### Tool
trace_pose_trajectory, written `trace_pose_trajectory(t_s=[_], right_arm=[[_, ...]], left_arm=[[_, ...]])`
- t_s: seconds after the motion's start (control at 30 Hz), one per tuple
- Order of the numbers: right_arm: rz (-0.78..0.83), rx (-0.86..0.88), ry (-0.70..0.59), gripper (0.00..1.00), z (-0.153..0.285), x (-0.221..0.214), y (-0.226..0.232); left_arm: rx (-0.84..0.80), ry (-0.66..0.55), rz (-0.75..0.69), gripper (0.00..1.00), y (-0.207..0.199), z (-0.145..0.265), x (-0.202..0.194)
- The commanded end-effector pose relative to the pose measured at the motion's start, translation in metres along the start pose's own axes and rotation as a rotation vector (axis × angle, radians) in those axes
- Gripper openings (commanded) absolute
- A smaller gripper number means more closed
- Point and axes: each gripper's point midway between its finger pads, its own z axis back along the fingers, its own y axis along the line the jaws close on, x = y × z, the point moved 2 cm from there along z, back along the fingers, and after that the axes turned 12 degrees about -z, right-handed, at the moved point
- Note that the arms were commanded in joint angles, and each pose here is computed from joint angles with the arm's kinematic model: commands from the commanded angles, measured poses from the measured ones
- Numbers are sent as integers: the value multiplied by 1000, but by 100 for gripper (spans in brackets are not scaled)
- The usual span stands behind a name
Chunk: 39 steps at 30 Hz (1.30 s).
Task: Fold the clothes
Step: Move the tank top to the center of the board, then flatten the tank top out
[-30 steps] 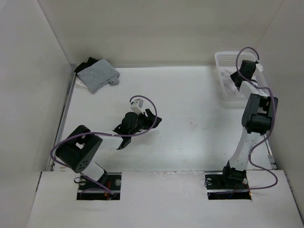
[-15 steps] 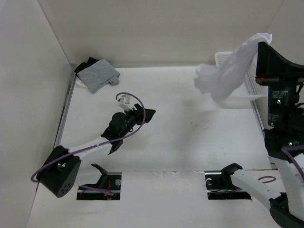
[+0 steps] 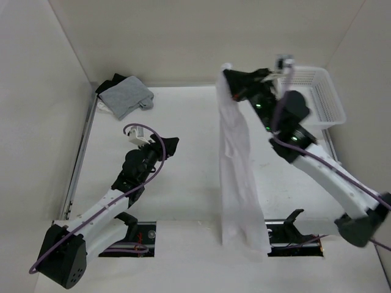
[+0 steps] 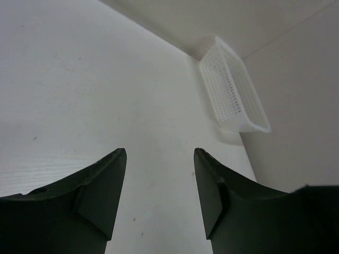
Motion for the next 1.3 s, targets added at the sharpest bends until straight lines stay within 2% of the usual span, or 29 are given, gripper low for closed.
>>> trace_pose_trajectory(t_s=[0.0, 0.1, 0.17, 0.23, 0.33, 0.37, 0.4, 0.47, 0.53, 0.6, 0.63, 0.73, 0.87, 0.93, 1.07, 1.27], right_arm=[[-54, -155, 206, 1, -61, -116, -101], [-44, -281, 234, 1, -113, -156, -171], [-49, -335, 227, 1, -136, -159, -198], [-51, -375, 182, 4, -157, -143, -220], [-57, -367, 127, 33, -169, -113, -222], [-37, -369, 105, 47, -164, -100, -218], [-19, -370, 100, 55, -157, -95, -217], [-7, -394, 132, 59, -129, -99, -218], [-5, -423, 180, 46, -100, -113, -224], [-15, -490, 241, 14, -56, -136, -237], [-45, -527, 297, 0, -21, -161, -238], [-77, -547, 326, 0, 28, -185, -232], [-109, -541, 352, 5, 82, -200, -220], [-121, -545, 376, 6, 106, -208, -217], [-136, -580, 397, 9, 150, -219, -220], [-187, -637, 388, 15, 207, -221, -230]], left_arm=[[63, 63, -13, 53, 22, 1, -21], [78, 113, -29, 52, 28, 1, -38], [80, 143, -46, 52, 29, 2, -46], [90, 187, -76, 52, 30, 4, -57], [140, 232, -116, 52, 40, 9, -69], [185, 277, -139, 52, 47, 14, -80], [196, 310, -154, 52, 48, 18, -88], [206, 372, -183, 49, 48, 26, -102], [214, 434, -213, 40, 47, 35, -115], [220, 534, -246, 29, 46, 49, -135], [210, 611, -264, 23, 42, 62, -151], [174, 703, -244, 24, 28, 82, -172], [129, 774, -204, 39, 7, 102, -188], [125, 782, -193, 43, 2, 106, -193], [119, 783, -222, 43, -12, 105, -198], [163, 782, -389, 41, -23, 109, -208]])
